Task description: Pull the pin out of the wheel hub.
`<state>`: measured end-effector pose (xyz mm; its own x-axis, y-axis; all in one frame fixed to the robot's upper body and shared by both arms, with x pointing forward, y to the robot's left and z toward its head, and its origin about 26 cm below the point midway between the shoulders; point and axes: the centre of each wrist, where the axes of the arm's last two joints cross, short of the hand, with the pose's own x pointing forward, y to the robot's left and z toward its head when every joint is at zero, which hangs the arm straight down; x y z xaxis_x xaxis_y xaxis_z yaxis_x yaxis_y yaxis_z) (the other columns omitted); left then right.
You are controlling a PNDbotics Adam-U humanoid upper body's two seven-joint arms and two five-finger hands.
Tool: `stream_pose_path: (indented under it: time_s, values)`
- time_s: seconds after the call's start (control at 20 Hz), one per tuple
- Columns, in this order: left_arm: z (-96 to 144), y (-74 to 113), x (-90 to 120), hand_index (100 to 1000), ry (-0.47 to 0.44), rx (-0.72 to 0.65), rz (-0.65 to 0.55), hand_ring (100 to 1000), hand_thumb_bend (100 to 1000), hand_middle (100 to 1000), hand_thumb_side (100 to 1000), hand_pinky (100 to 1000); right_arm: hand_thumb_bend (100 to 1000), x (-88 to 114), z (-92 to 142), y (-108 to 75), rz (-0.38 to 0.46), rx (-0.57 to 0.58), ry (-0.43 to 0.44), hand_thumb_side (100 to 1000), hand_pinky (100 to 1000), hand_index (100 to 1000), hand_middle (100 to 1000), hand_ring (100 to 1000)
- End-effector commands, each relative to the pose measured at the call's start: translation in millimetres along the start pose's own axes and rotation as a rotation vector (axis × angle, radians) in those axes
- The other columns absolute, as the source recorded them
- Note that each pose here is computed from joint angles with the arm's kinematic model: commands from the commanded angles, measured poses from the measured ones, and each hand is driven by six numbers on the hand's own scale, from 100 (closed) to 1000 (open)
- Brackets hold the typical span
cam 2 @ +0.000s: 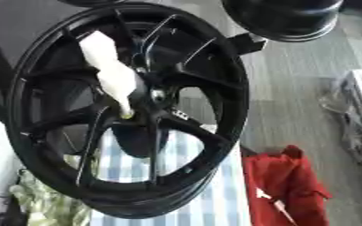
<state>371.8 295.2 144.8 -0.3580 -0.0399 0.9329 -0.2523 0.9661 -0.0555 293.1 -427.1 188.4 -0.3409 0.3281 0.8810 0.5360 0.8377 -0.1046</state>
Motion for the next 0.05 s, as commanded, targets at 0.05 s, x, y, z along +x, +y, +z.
stream_pose_path:
  time_s: [0.05]
  values:
    - [-4.6,-4.2,13.4,774,-0.048,-0.017,0.011,900,342,821,726,696,476,3.1,-6.5,21.5,-0.140,-0.039,-0.041,281,920,788,778,813]
